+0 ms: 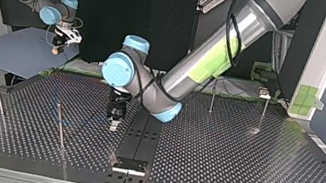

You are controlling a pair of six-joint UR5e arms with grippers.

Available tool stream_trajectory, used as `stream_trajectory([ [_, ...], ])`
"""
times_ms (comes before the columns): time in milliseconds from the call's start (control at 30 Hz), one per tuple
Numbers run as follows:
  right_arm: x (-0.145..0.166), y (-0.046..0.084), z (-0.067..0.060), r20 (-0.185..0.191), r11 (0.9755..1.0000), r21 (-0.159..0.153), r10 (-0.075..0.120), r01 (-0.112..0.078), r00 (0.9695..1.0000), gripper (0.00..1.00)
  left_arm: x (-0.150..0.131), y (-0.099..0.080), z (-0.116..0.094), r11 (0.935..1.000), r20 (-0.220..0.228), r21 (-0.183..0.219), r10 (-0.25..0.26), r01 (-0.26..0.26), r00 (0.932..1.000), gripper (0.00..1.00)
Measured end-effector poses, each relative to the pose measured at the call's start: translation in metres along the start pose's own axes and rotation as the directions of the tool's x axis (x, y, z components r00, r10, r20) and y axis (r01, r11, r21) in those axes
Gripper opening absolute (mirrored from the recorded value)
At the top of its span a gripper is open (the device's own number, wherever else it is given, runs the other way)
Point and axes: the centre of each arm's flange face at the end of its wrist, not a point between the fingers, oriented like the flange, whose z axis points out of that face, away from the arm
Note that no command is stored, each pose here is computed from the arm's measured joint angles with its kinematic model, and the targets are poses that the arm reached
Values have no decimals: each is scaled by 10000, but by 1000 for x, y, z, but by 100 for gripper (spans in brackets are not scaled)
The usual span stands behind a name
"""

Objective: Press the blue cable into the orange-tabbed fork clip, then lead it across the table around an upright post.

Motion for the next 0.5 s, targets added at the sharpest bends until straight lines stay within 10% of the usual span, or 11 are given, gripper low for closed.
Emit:
stream_trajectory([
  [500, 0, -2, 1, 13, 10000, 15, -11, 11, 10000, 0, 11, -17, -15, 9936, -648, 340, -1054, 1078, 9923, 100],
])
